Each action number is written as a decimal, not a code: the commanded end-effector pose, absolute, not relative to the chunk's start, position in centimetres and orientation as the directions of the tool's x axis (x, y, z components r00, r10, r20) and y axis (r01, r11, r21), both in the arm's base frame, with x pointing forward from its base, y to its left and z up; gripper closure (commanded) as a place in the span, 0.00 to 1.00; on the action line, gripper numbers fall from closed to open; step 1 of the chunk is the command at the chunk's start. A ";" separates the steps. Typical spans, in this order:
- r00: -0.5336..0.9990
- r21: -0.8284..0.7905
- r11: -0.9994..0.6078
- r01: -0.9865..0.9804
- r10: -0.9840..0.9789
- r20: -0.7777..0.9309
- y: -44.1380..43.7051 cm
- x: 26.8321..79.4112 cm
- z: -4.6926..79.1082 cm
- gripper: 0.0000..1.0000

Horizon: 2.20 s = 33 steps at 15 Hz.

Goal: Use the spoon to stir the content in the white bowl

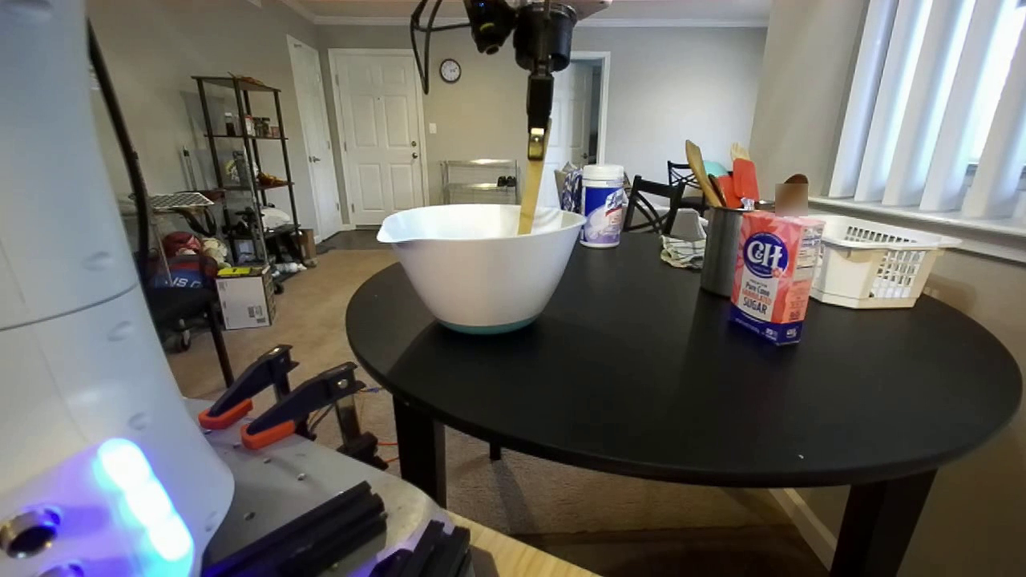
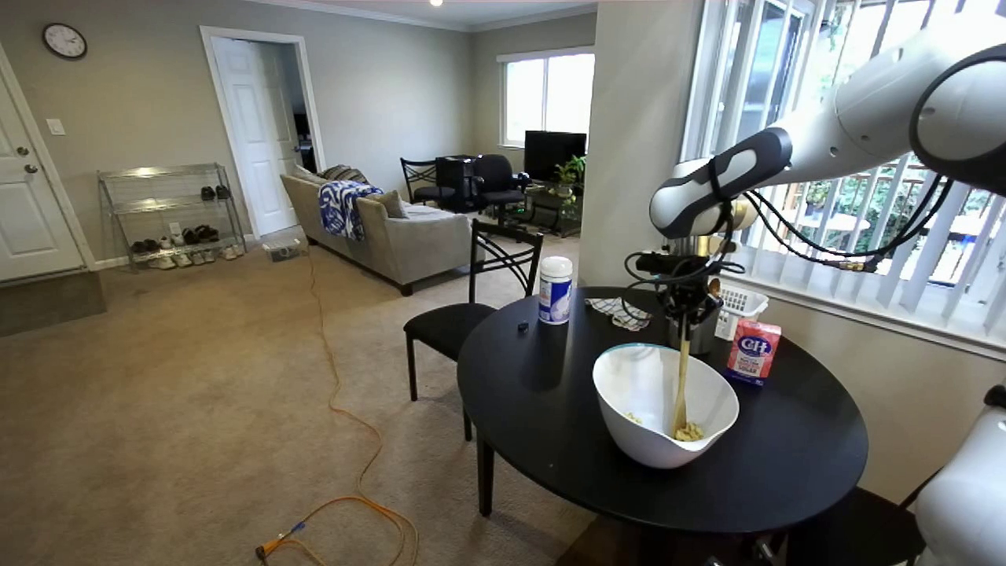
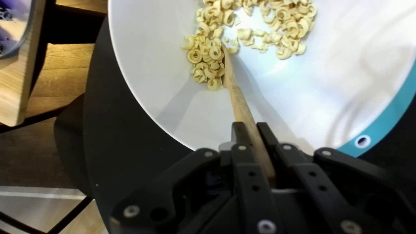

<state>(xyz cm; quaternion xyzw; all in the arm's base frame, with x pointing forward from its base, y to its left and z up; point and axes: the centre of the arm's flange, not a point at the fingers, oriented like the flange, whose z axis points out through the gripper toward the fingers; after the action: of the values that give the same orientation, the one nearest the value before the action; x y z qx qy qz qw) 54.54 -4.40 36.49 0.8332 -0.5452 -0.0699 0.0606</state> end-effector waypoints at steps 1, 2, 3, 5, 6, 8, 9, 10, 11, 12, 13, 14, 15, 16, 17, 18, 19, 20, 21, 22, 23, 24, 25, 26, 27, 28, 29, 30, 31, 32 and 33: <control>0.410 0.271 -0.410 -0.871 -0.910 -0.058 -4.1 53.1 35.5 0.97; 0.414 0.280 -0.415 -0.866 -0.908 -0.064 -3.8 53.1 35.5 0.97; 0.421 0.285 -0.423 -0.860 -0.904 -0.074 -3.5 53.2 35.5 0.97; 0.432 0.286 -0.438 -0.852 -0.898 -0.088 -3.1 53.2 35.7 0.97; 0.436 0.284 -0.443 -0.850 -0.895 -0.092 -2.9 53.2 35.7 0.97; 0.443 0.264 -0.452 -0.852 -0.891 -0.098 -2.2 53.3 35.9 0.97; 0.450 0.242 -0.462 -0.853 -0.887 -0.106 -1.8 53.4 36.0 0.97; 0.456 0.222 -0.468 -0.855 -0.884 -0.108 -1.5 53.5 36.1 0.97; 0.461 0.205 -0.472 -0.857 -0.881 -0.103 -1.1 53.7 36.2 0.97; 0.465 0.191 -0.476 -0.858 -0.879 -0.102 -0.9 53.9 36.3 0.97; 0.465 0.178 -0.477 -0.861 -0.879 -0.104 -0.7 54.1 36.5 0.97; 0.465 0.165 -0.478 -0.863 -0.878 -0.110 -0.5 54.3 36.6 0.97; 0.463 0.151 -0.479 -0.865 -0.877 -0.130 -0.3 54.5 36.7 0.97; 0.456 0.135 -0.473 -0.870 -0.879 -0.139 -0.2 54.6 36.8 0.97; 0.444 0.119 -0.463 -0.878 -0.882 -0.158 -0.1 54.8 36.9 0.97; 0.427 0.106 -0.447 -0.888 -0.889 -0.167 0.0 55.0 36.9 0.97; 0.408 0.087 -0.428 -0.900 -0.895 -0.179 0.0 55.2 37.0 0.97; 0.397 0.071 -0.415 -0.907 -0.899 -0.182 0.0 55.4 37.1 0.97; 0.385 0.047 -0.397 -0.917 -0.909 -0.162 -0.2 55.6 37.3 0.97; 0.377 0.025 -0.385 -0.922 -0.914 -0.151 -0.3 55.8 37.4 0.97; 0.377 0.000 -0.380 -0.925 -0.917 -0.130 -0.4 55.9 37.5 0.97; 0.378 -0.021 -0.378 -0.926 -0.919 -0.111 -0.5 56.1 37.6 0.97; 0.378 -0.039 -0.376 -0.926 -0.921 -0.092 -0.7 56.3 37.7 0.97; 0.378 -0.046 -0.375 -0.926 -0.922 -0.080 -0.8 56.4 37.7 0.97; 0.380 -0.042 -0.378 -0.925 -0.922 -0.078 -1.0 56.4 37.6 0.97; 0.385 -0.034 -0.383 -0.923 -0.920 -0.078 -1.0 56.3 37.5 0.97; 0.398 -0.022 -0.397 -0.918 -0.914 -0.075 -1.2 56.3 37.4 0.97; 0.401 -0.013 -0.402 -0.916 -0.913 -0.071 -1.3 56.2 37.3 0.97; 0.414 0.000 -0.415 -0.910 -0.908 -0.067 -1.5 56.1 37.2 0.97; 0.419 0.009 -0.420 -0.907 -0.906 -0.064 -1.7 56.0 37.1 0.97; 0.424 0.021 -0.426 -0.905 -0.904 -0.057 -2.0 55.9 37.0 0.97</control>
<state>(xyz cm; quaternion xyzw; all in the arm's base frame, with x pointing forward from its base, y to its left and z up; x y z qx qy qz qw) 56.49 -1.23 37.55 0.8365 -0.5463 -0.0381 -0.0189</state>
